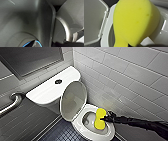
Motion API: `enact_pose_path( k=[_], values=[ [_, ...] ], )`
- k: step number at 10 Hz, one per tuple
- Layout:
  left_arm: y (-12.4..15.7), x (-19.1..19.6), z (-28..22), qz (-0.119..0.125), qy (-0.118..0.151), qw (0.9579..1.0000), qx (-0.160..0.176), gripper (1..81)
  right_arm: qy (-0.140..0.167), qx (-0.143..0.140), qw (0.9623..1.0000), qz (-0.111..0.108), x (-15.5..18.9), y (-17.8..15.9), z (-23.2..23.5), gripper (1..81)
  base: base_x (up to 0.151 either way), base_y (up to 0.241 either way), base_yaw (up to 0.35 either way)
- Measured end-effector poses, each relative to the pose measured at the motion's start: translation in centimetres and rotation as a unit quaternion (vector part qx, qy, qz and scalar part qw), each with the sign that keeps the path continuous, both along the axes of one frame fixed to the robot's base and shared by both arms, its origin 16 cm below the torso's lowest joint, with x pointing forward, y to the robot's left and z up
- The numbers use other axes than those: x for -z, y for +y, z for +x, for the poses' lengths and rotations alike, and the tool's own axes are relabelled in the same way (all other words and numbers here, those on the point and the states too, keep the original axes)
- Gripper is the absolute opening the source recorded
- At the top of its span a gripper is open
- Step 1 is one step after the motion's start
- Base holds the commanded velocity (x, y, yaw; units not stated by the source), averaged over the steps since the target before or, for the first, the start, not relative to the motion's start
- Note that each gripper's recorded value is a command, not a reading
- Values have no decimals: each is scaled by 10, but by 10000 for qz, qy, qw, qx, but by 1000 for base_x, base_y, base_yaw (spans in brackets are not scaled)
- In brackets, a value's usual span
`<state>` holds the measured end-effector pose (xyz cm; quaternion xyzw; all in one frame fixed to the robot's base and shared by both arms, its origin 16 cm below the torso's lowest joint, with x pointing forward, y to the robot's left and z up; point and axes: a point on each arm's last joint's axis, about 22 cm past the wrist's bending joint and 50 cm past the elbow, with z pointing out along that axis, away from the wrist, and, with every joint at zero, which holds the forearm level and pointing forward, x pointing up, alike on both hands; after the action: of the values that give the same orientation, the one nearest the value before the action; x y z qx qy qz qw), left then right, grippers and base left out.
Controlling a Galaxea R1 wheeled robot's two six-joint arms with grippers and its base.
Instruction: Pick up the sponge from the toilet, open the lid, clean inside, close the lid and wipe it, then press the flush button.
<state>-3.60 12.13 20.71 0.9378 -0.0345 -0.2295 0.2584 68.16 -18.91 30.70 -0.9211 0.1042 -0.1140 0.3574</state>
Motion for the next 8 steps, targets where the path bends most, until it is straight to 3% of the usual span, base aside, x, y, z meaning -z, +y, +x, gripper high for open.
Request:
enact_pose_path(
  k=[3, 8],
  values=[
    [0, 0, 0, -1, -6, 10000, 0, 811, 106, 367, 9993, 19, -10, -46, -35, 10, 0, 0, 0],
    [0, 0, 0, -4, -14, 10000, -1, 811, 523, 855, 9948, 157, -17, -78, -130, 10, 0, 0, 0]
  ],
)
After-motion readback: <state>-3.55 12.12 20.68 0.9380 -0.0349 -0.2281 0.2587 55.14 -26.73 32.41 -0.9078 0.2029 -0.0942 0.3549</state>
